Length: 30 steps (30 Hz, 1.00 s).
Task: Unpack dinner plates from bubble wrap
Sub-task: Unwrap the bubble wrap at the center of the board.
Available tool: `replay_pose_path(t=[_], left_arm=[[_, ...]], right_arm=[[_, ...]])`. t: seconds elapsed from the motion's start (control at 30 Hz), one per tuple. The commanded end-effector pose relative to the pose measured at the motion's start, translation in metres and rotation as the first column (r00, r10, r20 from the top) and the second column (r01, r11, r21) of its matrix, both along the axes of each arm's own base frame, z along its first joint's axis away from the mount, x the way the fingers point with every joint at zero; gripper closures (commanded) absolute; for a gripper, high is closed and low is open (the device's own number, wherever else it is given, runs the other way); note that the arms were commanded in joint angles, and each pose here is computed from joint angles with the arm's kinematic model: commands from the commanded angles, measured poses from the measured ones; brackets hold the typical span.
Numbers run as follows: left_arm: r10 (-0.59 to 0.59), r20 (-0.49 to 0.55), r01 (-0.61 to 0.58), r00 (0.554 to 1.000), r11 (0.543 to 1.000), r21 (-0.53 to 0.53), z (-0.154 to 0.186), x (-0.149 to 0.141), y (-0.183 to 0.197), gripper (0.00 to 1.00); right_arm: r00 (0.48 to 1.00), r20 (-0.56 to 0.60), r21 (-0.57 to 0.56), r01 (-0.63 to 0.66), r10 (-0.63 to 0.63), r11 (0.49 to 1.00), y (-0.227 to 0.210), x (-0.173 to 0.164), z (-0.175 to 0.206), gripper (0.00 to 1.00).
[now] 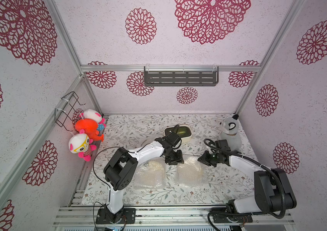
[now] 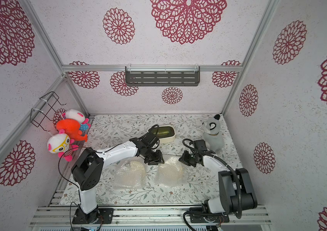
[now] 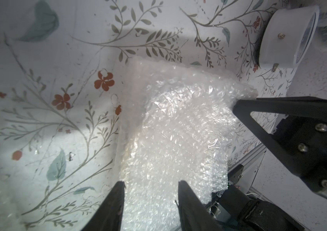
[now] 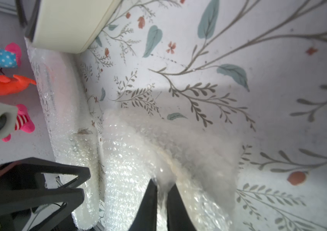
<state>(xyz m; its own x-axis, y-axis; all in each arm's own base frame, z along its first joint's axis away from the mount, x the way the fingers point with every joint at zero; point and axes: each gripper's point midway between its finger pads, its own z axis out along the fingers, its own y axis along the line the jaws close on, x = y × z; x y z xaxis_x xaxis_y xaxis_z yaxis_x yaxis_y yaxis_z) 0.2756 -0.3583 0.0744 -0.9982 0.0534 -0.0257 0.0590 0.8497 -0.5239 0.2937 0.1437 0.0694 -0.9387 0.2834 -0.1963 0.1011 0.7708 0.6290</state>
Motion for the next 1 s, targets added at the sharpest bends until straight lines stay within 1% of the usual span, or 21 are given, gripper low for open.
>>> replay_pose_path(t=[0.0, 0.07, 0.2, 0.37, 0.5, 0.6, 0.67, 0.73, 0.83, 0.9, 0.97], left_arm=[[-0.022, 0.013, 0.021, 1.0, 1.0, 0.021, 0.002, -0.001, -0.002, 0.53], [-0.025, 0.031, 0.024, 0.999, 0.999, 0.022, 0.009, 0.0, -0.002, 0.53], [-0.047, 0.078, 0.045, 0.996, 0.999, 0.026, 0.022, 0.0, -0.006, 0.49], [-0.112, 0.154, 0.111, 0.982, 0.994, 0.014, 0.039, -0.01, -0.024, 0.41], [-0.149, 0.187, 0.153, 0.971, 0.988, -0.006, 0.046, -0.019, -0.039, 0.38], [-0.179, 0.212, 0.19, 0.961, 0.981, -0.033, 0.052, -0.026, -0.052, 0.36], [-0.203, 0.233, 0.216, 0.951, 0.976, -0.03, 0.056, -0.029, -0.057, 0.34], [-0.232, 0.25, 0.244, 0.94, 0.97, -0.016, 0.058, -0.034, -0.06, 0.3], [-0.254, 0.267, 0.262, 0.929, 0.965, 0.008, 0.058, -0.039, -0.064, 0.2], [-0.246, 0.277, 0.252, 0.929, 0.968, 0.013, 0.058, -0.038, -0.065, 0.14], [-0.228, 0.287, 0.236, 0.93, 0.972, 0.01, 0.057, -0.035, -0.069, 0.12]], right_arm=[[0.999, 0.039, 0.041, 0.021, -0.023, 0.999, 0.001, 0.002, 0.018, 0.97], [0.998, 0.045, 0.057, 0.033, -0.035, 0.998, 0.001, 0.001, 0.022, 1.0], [0.997, 0.025, 0.098, 0.067, -0.07, 0.993, 0.003, -0.002, 0.025, 1.0], [0.991, -0.019, 0.142, 0.136, -0.135, 0.981, 0.004, -0.003, 0.028, 1.0], [0.98, -0.044, 0.173, 0.196, -0.192, 0.965, 0.003, -0.001, 0.035, 1.0], [0.974, -0.066, 0.194, 0.228, -0.219, 0.954, 0.004, -0.001, 0.038, 1.0], [0.97, -0.078, 0.201, 0.24, -0.229, 0.95, 0.004, -0.001, 0.039, 1.0], [0.967, -0.094, 0.202, 0.251, -0.236, 0.947, 0.004, -0.002, 0.038, 1.0], [0.964, -0.108, 0.207, 0.26, -0.242, 0.943, 0.005, -0.002, 0.038, 1.0], [0.964, -0.107, 0.212, 0.263, -0.245, 0.941, 0.005, -0.002, 0.039, 1.0], [0.965, -0.104, 0.216, 0.26, -0.243, 0.941, 0.005, -0.003, 0.04, 1.0]])
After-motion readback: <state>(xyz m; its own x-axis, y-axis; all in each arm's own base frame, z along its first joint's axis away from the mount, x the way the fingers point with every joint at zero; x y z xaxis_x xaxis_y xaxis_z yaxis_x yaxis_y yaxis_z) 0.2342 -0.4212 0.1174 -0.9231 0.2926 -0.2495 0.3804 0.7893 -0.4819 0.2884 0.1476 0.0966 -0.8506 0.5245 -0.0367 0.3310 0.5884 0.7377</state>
